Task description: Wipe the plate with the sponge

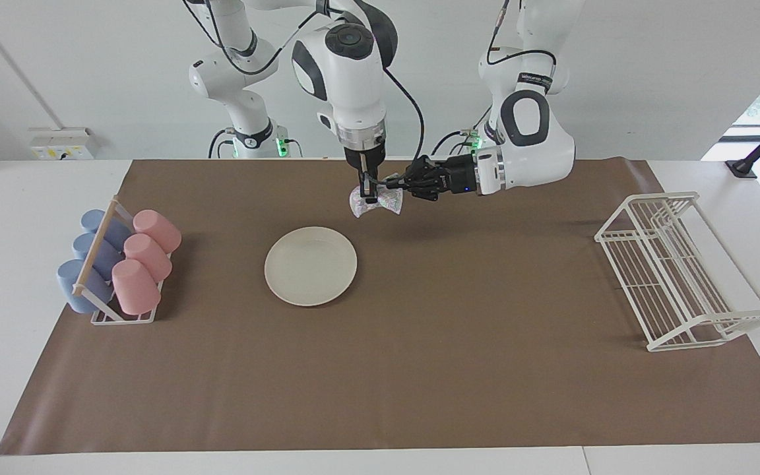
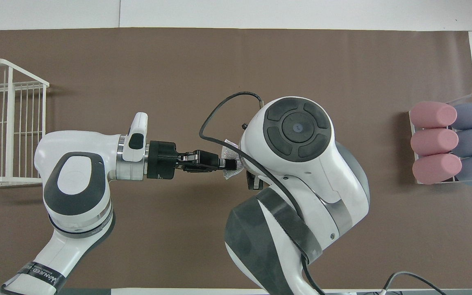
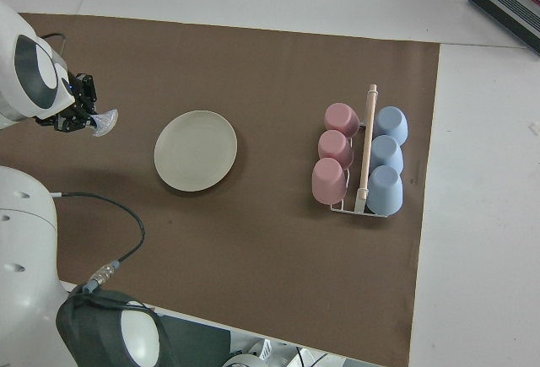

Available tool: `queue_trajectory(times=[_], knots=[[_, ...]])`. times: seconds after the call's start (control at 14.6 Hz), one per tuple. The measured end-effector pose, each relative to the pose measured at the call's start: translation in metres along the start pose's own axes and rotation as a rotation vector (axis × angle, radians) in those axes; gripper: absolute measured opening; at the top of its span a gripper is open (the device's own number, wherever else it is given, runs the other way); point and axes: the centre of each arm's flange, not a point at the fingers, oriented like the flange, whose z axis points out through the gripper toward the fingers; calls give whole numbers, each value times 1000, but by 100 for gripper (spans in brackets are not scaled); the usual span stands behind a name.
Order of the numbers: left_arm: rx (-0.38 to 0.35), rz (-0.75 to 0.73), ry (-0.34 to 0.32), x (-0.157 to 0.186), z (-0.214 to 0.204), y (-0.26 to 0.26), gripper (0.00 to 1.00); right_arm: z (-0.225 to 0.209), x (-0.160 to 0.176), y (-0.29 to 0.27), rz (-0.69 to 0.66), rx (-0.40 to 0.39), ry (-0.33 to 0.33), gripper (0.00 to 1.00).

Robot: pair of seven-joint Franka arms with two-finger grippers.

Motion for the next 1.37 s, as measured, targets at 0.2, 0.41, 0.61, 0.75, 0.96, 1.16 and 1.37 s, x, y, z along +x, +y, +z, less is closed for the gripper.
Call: queue_trajectory(times=[0.2, 0.41, 0.61, 0.75, 0.96, 1.16, 1.37], knots=[[2, 3, -13, -1, 0, 0, 6, 0, 0, 0, 0, 0, 0, 38], [3, 5, -19, -1, -1, 0, 6, 0, 7, -4, -25, -8, 7, 67], [44, 16, -32, 1, -7, -2, 6, -7, 44, -19, -86, -41, 27, 99], [98, 17, -48, 6, -21, -2, 6, -14, 89, -36, -129, -80, 41, 100], [220, -6, -53, 18, -55, 6, 6, -33, 181, -61, -242, -124, 32, 100], [397, -45, -46, 27, -78, 33, 6, -67, 276, -62, -413, -153, -3, 100], [587, -59, -46, 27, -94, 66, 6, -85, 337, -47, -672, -209, -60, 100]])
